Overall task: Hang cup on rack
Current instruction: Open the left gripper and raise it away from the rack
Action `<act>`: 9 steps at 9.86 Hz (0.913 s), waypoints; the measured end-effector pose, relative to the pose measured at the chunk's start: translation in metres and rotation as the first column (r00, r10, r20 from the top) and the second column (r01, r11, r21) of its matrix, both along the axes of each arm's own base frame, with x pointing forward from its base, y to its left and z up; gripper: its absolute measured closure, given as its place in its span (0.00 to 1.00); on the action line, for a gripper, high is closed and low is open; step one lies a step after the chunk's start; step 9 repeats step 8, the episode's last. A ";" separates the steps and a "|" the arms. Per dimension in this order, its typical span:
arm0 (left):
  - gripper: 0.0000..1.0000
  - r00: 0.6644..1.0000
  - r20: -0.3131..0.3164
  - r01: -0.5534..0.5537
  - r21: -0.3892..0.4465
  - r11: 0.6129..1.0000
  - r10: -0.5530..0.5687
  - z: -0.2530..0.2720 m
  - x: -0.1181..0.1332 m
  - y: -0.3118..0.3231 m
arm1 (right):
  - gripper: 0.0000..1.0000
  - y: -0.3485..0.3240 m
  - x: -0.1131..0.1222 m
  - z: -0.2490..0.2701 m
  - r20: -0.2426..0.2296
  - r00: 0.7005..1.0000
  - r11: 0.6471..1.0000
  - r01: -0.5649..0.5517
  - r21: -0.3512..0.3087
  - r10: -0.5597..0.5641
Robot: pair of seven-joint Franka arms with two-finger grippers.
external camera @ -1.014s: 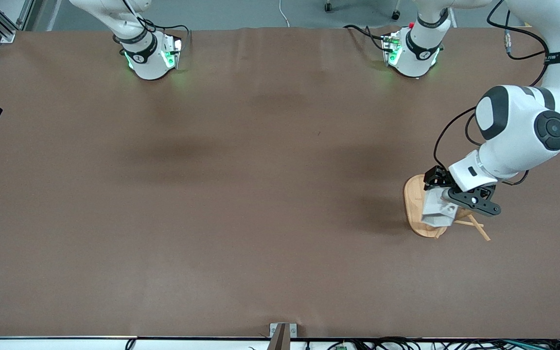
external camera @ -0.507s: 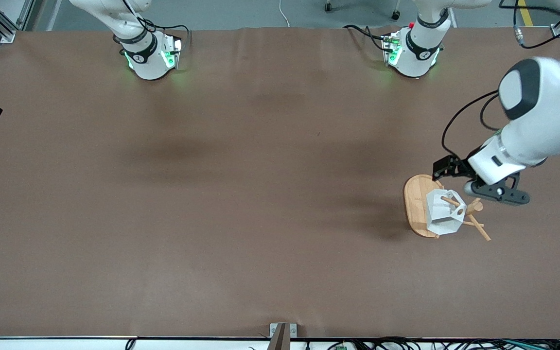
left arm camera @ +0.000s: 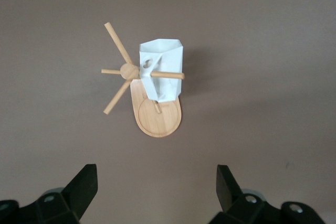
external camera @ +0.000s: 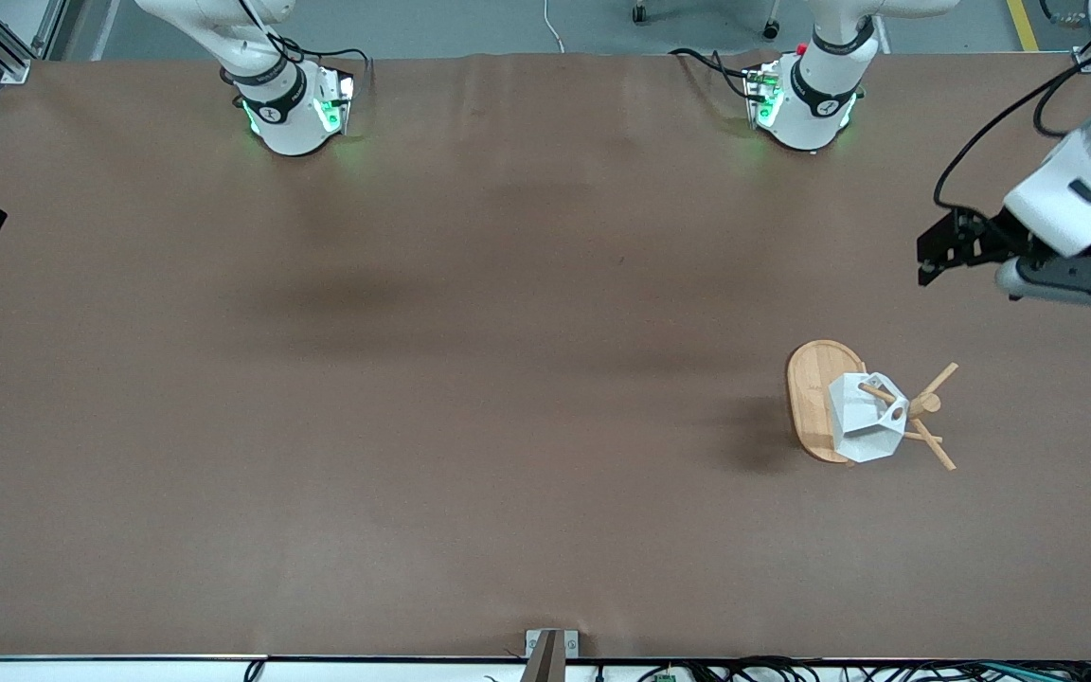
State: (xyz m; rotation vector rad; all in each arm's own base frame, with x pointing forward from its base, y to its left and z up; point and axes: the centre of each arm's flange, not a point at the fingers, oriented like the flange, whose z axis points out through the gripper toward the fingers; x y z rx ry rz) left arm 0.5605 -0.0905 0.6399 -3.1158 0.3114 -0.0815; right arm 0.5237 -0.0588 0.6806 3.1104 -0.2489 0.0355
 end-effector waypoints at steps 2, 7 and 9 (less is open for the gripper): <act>0.00 0.996 -0.026 -0.081 -0.007 0.997 0.081 0.013 -0.017 -0.004 | 0.00 -0.001 0.000 0.000 0.000 1.000 1.000 0.002 0.005 -0.002; 0.00 0.989 -0.044 -0.139 0.002 0.990 0.139 0.020 -0.029 0.008 | 0.00 -0.002 0.000 0.000 -0.001 1.000 1.000 0.004 0.005 -0.004; 0.00 0.989 -0.044 -0.139 0.002 0.990 0.139 0.020 -0.028 0.009 | 0.00 -0.002 0.000 0.000 -0.001 1.000 1.000 0.004 0.005 -0.004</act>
